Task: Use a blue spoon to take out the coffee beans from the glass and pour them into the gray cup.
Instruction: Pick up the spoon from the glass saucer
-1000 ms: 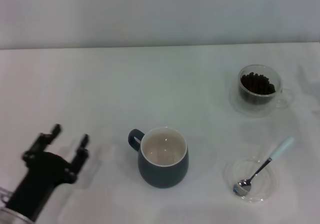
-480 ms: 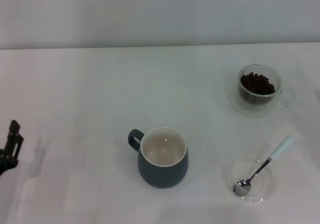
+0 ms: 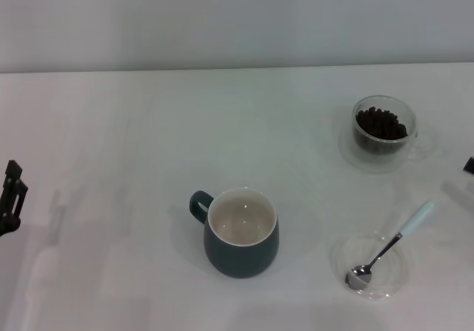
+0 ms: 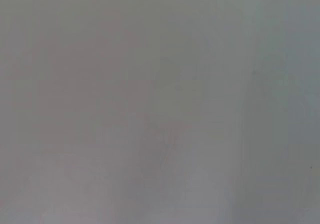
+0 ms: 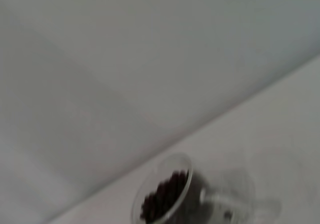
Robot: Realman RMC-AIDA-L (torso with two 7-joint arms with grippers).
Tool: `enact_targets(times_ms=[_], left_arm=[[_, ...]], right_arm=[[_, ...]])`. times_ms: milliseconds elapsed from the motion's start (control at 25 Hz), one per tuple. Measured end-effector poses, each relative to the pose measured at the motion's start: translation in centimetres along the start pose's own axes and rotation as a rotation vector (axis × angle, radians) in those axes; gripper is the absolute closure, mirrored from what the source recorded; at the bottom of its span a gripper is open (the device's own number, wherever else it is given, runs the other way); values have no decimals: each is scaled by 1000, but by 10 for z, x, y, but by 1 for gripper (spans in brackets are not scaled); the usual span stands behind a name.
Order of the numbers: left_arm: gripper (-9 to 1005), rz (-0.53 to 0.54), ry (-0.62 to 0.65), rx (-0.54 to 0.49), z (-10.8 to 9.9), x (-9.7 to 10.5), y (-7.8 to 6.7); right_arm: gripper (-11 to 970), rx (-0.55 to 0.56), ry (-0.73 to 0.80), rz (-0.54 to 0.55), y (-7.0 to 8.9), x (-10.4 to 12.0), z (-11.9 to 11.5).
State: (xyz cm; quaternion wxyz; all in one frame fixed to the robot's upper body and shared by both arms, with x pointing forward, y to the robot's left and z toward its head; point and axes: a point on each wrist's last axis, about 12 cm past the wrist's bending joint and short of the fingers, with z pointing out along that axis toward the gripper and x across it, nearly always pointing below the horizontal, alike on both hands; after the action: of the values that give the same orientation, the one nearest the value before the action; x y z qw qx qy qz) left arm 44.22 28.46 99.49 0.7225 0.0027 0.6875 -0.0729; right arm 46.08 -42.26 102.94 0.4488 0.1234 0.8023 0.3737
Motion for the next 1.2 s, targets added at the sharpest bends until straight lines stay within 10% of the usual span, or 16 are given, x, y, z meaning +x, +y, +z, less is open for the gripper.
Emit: enact_targets(times_ms=[1200], left_arm=[[354, 46, -11, 30, 12, -4, 3]], right_arm=[[251, -54, 145, 41, 18, 50, 31]])
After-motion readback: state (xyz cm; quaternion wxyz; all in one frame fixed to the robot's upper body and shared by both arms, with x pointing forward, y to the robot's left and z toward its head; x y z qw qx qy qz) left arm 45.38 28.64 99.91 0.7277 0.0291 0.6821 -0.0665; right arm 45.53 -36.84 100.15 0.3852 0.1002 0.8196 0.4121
